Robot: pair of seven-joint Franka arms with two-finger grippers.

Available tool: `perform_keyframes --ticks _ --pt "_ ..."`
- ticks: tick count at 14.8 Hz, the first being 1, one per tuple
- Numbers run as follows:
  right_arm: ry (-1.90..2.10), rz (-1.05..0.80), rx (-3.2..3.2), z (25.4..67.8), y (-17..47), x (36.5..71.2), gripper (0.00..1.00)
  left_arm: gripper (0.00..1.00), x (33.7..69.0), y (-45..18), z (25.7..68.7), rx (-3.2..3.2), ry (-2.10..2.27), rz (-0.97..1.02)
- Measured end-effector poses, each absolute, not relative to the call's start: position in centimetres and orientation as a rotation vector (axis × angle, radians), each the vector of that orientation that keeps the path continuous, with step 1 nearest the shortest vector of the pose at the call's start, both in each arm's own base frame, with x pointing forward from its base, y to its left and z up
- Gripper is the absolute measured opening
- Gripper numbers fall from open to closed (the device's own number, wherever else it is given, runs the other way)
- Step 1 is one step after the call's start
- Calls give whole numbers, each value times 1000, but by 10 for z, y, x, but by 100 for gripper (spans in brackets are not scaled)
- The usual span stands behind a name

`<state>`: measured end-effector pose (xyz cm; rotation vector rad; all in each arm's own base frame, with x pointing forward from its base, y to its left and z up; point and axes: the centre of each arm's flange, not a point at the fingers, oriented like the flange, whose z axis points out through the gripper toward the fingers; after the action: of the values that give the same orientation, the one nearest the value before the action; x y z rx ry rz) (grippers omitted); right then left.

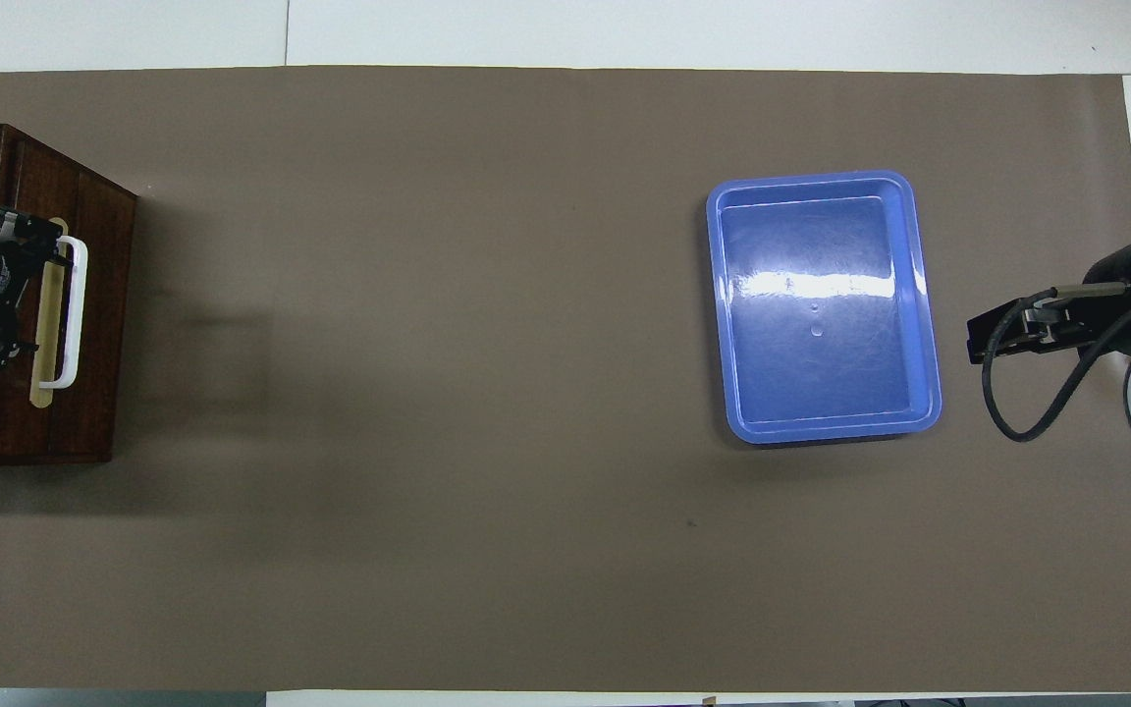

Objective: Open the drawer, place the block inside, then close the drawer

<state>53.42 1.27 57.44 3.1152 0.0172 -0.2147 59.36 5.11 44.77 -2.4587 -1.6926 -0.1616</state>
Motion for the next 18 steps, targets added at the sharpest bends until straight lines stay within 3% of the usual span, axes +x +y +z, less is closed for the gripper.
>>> perform_keyframes --ticks 6,14,18 --pt "19 -214 3106 574 12 534 100 100 594 43 457 -2533 -1580 -167" --pt "22 -213 3106 575 13 534 100 100 552 -10 562 -2974 -900 49" --pt "23 -207 3106 576 14 534 100 100 545 -57 553 -3061 -463 192"
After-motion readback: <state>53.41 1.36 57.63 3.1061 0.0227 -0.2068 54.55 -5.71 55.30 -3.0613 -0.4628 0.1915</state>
